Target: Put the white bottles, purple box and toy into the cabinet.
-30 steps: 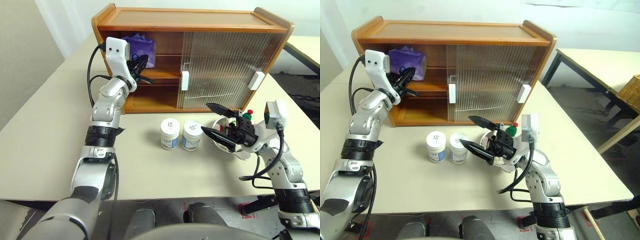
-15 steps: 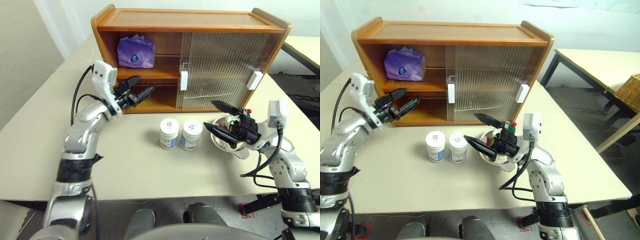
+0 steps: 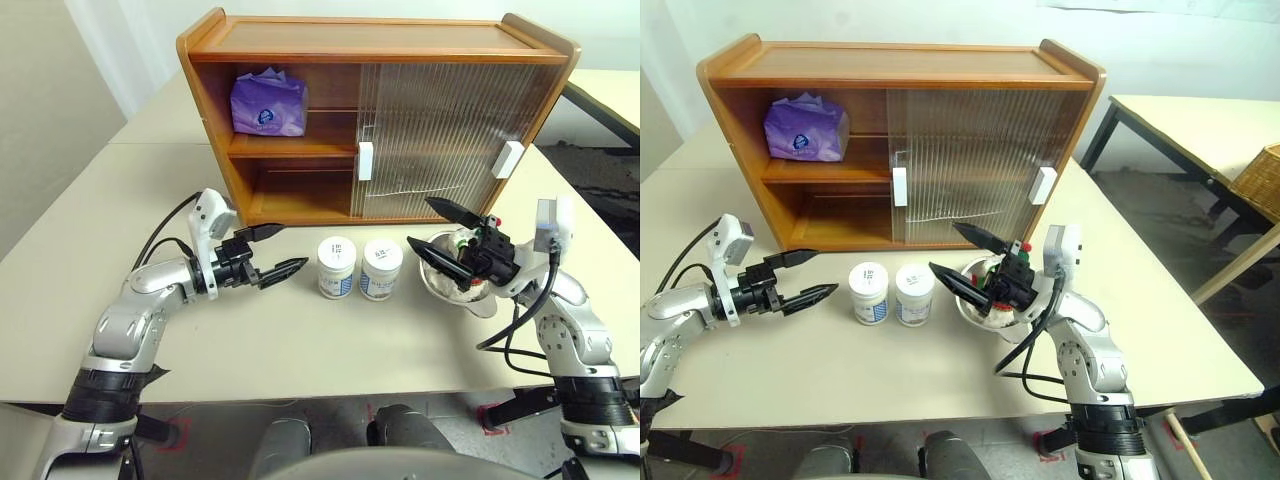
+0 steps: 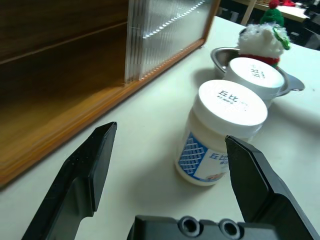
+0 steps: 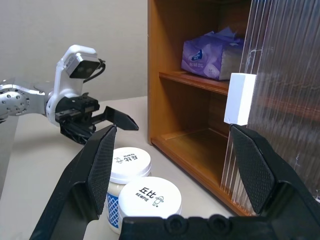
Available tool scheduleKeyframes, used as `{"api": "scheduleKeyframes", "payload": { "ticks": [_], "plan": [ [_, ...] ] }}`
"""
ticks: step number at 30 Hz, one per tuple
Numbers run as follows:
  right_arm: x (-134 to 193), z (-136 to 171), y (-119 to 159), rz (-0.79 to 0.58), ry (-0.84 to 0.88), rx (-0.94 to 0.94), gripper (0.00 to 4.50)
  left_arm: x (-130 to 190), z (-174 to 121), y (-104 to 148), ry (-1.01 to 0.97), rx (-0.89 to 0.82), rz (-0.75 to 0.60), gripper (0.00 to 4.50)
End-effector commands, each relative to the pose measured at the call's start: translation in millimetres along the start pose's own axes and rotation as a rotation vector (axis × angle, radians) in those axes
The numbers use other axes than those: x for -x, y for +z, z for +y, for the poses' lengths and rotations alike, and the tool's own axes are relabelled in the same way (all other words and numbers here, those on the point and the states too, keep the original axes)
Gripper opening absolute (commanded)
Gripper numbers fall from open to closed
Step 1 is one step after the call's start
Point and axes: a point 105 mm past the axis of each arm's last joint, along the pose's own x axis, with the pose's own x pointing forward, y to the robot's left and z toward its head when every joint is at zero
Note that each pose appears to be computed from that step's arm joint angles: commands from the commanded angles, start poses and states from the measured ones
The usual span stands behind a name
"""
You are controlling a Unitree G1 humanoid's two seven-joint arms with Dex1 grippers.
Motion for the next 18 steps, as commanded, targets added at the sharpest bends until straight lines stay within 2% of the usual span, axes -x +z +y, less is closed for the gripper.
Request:
{"api": "scheduleKeyframes", "payload": {
  "ticks": [1, 11, 18],
  "plan": [
    [-2.9, 1.0, 4.3, -0.001, 0.023, 0.006, 4.50, -3.7, -13.7, -15.4, -0.064, 0.004, 0.052, 4.47],
    [-4.5, 0.2, 5.4, 0.005, 0.036, 0.011, 4.50, -19.2, -20.5, -47.6, -0.120, -0.019, 0.138, 4.47],
    [-5.1, -1.5, 5.2, 0.015, 0.010, 0.008, 4.50, -38.3, -24.7, -55.7, -0.149, -0.044, 0.142, 4.47]
  ]
}}
